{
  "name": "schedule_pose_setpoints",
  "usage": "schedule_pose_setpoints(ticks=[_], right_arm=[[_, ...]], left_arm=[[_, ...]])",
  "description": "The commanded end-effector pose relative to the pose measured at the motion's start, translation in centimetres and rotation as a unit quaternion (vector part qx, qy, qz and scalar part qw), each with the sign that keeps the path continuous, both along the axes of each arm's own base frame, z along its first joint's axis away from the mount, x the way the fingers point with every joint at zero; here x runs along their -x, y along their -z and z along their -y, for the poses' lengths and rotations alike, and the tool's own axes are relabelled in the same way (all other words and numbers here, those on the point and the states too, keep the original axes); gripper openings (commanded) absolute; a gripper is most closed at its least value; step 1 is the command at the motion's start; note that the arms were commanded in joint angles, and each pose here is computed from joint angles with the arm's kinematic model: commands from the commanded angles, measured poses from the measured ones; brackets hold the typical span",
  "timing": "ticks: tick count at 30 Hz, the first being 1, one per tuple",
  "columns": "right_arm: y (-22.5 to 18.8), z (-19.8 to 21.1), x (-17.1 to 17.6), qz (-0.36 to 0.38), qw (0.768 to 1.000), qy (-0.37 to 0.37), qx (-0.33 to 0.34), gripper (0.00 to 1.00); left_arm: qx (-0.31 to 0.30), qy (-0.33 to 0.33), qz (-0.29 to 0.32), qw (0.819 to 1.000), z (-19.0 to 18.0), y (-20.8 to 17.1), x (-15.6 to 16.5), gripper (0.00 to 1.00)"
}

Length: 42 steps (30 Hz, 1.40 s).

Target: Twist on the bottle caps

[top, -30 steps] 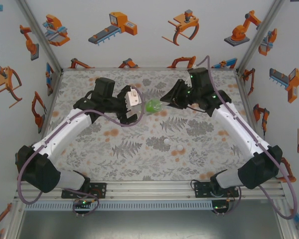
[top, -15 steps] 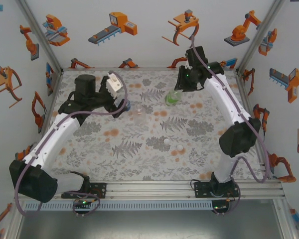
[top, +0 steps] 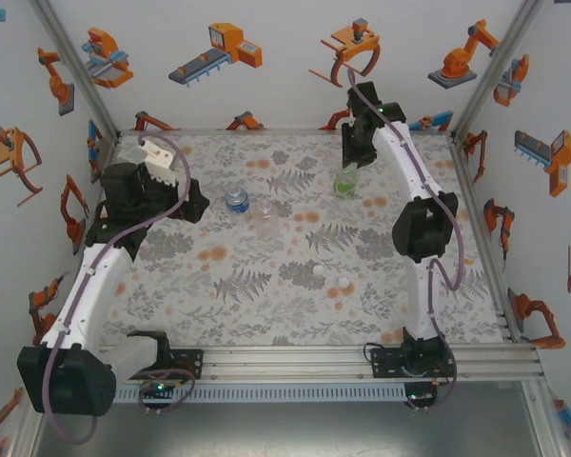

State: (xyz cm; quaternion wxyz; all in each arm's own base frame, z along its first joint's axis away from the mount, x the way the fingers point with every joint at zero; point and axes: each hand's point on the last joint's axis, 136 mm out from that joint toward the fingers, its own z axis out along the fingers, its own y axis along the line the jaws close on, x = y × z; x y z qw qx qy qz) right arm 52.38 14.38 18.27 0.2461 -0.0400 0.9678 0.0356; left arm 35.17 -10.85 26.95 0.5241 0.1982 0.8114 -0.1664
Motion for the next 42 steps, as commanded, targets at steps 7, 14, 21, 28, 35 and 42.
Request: schedule_pose_setpoints(ticks=[7,14,21,28,35,42], right_arm=[[1.1,1.2,0.3,-0.023,0.999,-0.006,0.027,0.37],[-0.4,1.4,0.0,-0.002,1.0,-0.001,0.029,0.5],[-4.8,1.4,0.7,0.035,0.999,0.003,0.012,0.51],[-9.0,-0.8,2.6,0.087,0.995,-0.039,-0.037,0.51],[-10.3,-5.6,5.7,0.137,0.975,-0.115,-0.131,0.56],[-9.9,-11.4,10.2,0.183,0.936,-0.221,-0.203,0.59]], left_arm=[[0.042,0.023,-0.004,0.999,1.1,-0.3,-1.0,0.97],[0.039,0.01,-0.003,0.999,0.7,-0.2,-1.2,0.97],[0.054,-0.017,-0.003,0.998,0.2,-0.6,-1.6,0.97],[0.078,-0.049,0.0,0.996,-0.4,-1.3,-2.1,0.97],[0.095,-0.008,-0.02,0.995,0.9,-1.6,-1.6,0.97],[0.096,-0.003,0.023,0.995,0.7,-2.9,-0.4,0.97]])
